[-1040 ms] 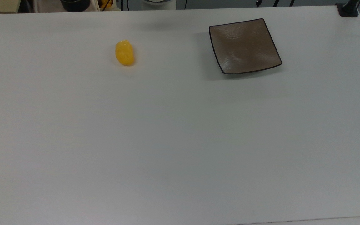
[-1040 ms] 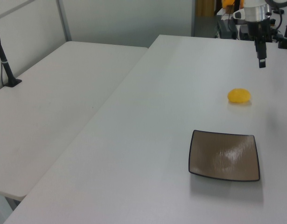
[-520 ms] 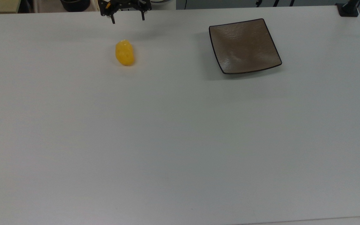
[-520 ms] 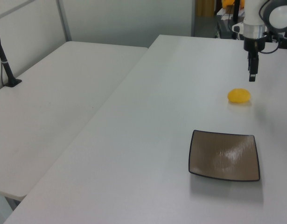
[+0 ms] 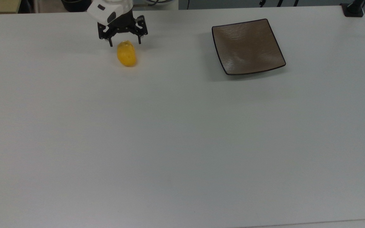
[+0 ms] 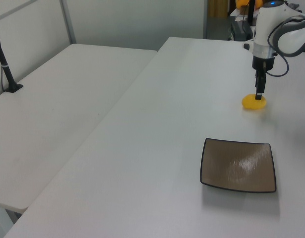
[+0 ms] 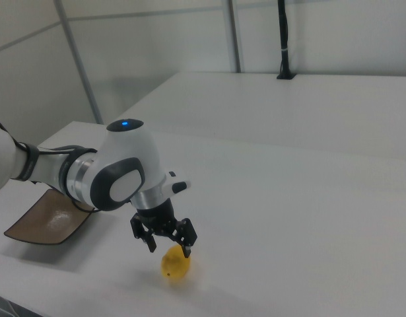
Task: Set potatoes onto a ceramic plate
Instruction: 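Move the gripper over the yellow potato and lower it around it, then close the gripper on the yellow potato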
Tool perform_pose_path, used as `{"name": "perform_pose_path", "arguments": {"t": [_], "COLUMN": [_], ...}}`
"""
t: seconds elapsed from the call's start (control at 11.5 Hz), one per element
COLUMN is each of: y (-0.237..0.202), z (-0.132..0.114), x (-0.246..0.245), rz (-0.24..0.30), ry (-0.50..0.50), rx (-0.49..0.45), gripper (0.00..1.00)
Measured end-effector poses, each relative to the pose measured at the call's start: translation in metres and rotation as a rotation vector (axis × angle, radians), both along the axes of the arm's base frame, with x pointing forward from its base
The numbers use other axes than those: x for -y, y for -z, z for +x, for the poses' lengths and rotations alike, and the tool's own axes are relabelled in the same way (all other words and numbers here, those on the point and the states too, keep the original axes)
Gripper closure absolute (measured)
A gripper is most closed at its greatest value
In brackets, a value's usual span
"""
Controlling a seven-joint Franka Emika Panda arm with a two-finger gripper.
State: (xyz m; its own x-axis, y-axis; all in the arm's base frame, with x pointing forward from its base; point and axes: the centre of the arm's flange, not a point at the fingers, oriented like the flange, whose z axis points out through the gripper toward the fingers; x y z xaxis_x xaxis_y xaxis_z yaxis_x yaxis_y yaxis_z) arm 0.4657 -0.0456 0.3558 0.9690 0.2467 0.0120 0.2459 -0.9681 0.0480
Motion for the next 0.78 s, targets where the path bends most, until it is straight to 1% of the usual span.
{"name": "perform_pose_path", "arguments": {"t": [0.17,0.35,0.61,0.69,0.78], "y": [0.018,0.035,0.048,0.049,0.050], "z": [0.003,0.002,0.001,0.001,0.001], "x": [0.002,0.005,0.012,0.012,0.012], "rz": [-0.003,-0.005,-0.006,-0.006,-0.006], "ry": [-0.014,-0.059,-0.097,-0.113,-0.119], "rx": [0.008,-0.001,-0.019,-0.022,-0.024], "gripper": [0.00,0.00,0.00,0.03,0.08]}}
